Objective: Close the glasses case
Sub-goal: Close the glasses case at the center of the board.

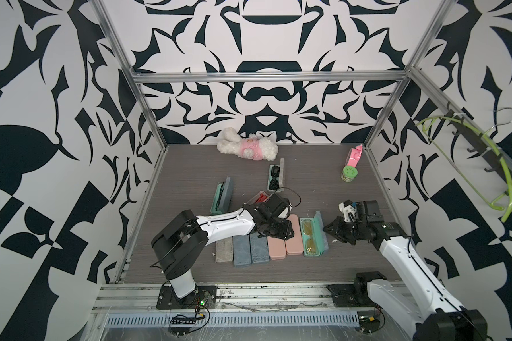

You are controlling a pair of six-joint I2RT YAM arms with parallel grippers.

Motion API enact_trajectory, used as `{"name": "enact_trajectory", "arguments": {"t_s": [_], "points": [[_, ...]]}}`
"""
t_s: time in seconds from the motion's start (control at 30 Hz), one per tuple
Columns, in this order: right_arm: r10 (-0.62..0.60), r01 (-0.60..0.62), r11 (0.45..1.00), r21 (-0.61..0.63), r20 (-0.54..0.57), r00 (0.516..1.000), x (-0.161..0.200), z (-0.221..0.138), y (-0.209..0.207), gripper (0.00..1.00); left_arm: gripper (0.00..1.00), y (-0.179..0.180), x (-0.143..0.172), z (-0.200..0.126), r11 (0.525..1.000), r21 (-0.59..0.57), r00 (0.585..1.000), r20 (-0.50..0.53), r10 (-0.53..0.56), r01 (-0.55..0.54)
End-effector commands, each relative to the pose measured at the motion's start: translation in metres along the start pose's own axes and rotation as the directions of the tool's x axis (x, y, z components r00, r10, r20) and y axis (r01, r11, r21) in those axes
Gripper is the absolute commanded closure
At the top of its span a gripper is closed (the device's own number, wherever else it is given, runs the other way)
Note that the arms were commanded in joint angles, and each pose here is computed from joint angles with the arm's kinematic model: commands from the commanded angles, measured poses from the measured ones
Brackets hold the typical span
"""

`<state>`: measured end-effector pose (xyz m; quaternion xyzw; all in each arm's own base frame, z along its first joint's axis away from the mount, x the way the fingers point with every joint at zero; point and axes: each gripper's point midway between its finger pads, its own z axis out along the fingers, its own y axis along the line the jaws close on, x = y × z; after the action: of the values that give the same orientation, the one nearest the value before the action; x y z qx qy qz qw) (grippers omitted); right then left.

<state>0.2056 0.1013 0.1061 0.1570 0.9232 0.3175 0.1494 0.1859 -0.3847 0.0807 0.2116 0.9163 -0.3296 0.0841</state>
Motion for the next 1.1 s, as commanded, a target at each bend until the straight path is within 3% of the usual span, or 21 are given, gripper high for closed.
{"name": "enact_trajectory", "arguments": {"t_s": [0.0, 1.07], "points": [[-0.023, 0.023, 1.0, -0.001, 0.002, 1.0, -0.0003, 0.0004, 0.0007, 0.81, 0.66, -0.0022, 0.0005, 0.0026, 1.0, -0.006, 1.0, -0.017, -0.001, 0.001], [-0.049, 0.05, 0.999, 0.007, -0.036, 0.998, 0.0069, 0.0065, 0.0031, 0.82, 0.67, 0.0023, 0.0041, 0.0104, 1.0, -0.019, 0.999, -0.037, -0.009, 0.008]]}}
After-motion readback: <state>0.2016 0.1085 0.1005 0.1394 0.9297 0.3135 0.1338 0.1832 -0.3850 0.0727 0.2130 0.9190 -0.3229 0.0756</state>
